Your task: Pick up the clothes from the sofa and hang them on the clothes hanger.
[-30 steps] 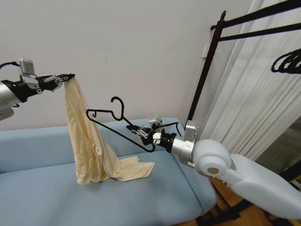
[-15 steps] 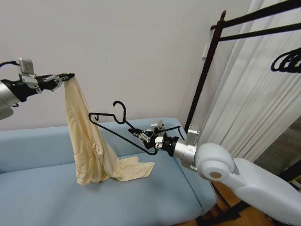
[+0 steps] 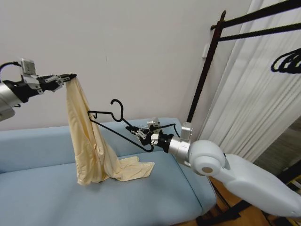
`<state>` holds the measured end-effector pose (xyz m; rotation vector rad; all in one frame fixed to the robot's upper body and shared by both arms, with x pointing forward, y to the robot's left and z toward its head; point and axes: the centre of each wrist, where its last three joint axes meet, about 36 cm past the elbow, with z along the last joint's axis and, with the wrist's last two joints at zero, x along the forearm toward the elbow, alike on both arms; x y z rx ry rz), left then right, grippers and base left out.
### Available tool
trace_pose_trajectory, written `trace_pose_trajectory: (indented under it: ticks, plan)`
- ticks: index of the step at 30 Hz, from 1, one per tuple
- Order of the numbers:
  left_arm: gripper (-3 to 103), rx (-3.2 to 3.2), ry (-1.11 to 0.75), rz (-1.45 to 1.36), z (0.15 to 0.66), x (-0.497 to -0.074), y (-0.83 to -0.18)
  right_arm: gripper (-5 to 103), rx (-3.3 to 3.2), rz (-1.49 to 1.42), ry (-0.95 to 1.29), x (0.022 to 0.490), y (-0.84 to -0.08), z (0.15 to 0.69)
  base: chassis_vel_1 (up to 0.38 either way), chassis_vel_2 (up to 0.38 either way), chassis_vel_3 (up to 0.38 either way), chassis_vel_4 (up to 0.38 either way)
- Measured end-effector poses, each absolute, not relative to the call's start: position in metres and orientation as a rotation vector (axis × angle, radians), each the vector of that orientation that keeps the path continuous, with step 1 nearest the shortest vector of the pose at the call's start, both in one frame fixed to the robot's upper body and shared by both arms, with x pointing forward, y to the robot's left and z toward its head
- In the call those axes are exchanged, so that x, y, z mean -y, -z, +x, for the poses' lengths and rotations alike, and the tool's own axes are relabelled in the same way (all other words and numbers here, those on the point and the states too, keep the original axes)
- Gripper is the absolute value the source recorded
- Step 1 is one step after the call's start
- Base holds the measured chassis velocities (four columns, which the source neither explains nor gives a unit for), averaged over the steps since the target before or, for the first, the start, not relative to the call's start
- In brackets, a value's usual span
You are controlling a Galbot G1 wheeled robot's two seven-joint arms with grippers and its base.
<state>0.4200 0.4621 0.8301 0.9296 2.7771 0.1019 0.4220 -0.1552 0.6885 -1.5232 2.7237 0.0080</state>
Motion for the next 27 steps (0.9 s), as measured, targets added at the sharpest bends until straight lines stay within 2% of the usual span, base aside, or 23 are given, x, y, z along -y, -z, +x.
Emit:
trace_pose_trajectory:
  ticks: [6, 12, 21, 27]
  plan:
    - [1, -2.751, -0.114, 0.964, 0.414, -0.453, -0.836, 2, -2.74, -1.541, 0.001, 0.136, -0.683, 0.444, 0.0, 0.0, 0.0, 0.0]
    - [1, -2.735, -0.124, 0.994, 0.408, -0.446, -0.845, 2, -2.697, -1.708, -0.063, 0.101, -0.656, 0.434, 0.0, 0.0, 0.0, 0.0]
    - [1, -2.726, -0.125, 1.04, 0.409, -0.445, -0.842, 2, -2.596, -1.822, -0.119, 0.111, -0.653, 0.429, 0.0, 0.0, 0.0, 0.0]
    - [1, -2.709, -0.118, 1.065, 0.409, -0.446, -0.839, 2, -2.641, -1.707, -0.261, 0.107, -0.654, 0.449, 0.0, 0.0, 0.0, 0.0]
